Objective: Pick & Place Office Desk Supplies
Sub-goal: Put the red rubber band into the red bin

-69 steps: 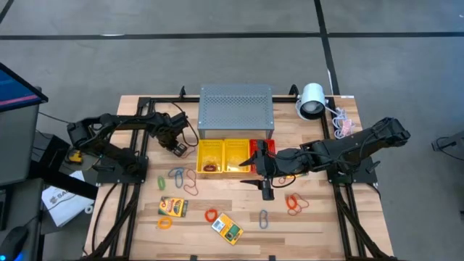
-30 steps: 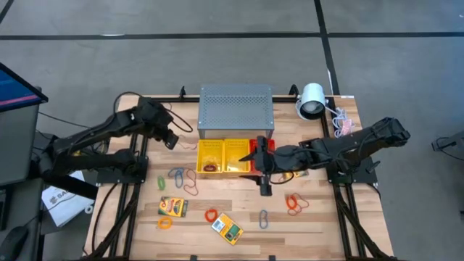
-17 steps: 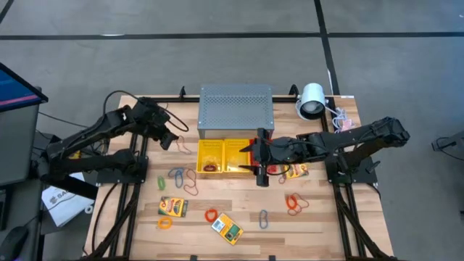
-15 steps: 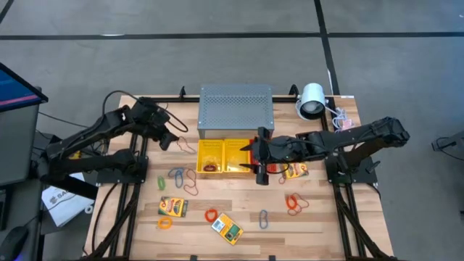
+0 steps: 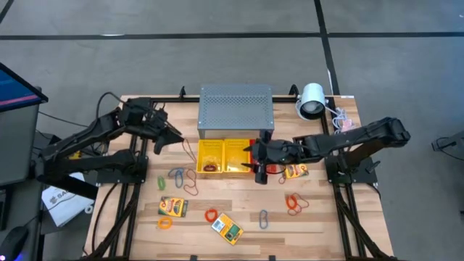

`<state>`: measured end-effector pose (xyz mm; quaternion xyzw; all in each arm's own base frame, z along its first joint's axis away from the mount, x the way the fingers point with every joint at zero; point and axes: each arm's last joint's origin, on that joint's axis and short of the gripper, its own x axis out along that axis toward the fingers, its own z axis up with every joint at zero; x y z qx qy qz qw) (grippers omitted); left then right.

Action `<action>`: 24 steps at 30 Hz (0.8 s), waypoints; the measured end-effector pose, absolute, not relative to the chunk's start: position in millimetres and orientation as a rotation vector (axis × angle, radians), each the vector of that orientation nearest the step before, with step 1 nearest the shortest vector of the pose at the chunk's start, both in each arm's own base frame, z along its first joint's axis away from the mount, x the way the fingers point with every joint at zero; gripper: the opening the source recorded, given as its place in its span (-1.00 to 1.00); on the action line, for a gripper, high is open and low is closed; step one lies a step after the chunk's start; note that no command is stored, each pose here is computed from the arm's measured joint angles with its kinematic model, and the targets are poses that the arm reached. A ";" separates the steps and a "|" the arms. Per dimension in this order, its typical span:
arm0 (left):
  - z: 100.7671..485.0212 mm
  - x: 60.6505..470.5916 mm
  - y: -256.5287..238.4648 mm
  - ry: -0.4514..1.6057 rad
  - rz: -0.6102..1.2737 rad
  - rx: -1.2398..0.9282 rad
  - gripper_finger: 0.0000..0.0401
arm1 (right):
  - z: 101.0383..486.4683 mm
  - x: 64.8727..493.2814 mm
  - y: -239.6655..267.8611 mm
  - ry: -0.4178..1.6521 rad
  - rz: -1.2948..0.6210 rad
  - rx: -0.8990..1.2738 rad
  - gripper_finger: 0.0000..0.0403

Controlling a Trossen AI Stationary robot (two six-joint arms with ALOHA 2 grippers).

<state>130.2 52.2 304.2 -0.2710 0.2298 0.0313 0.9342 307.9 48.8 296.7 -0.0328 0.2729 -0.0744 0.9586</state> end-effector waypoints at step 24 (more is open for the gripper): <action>326.3 178.6 23.9 0.225 -0.181 -0.377 -1.00 | 273.9 341.5 37.4 0.217 -0.179 0.021 0.16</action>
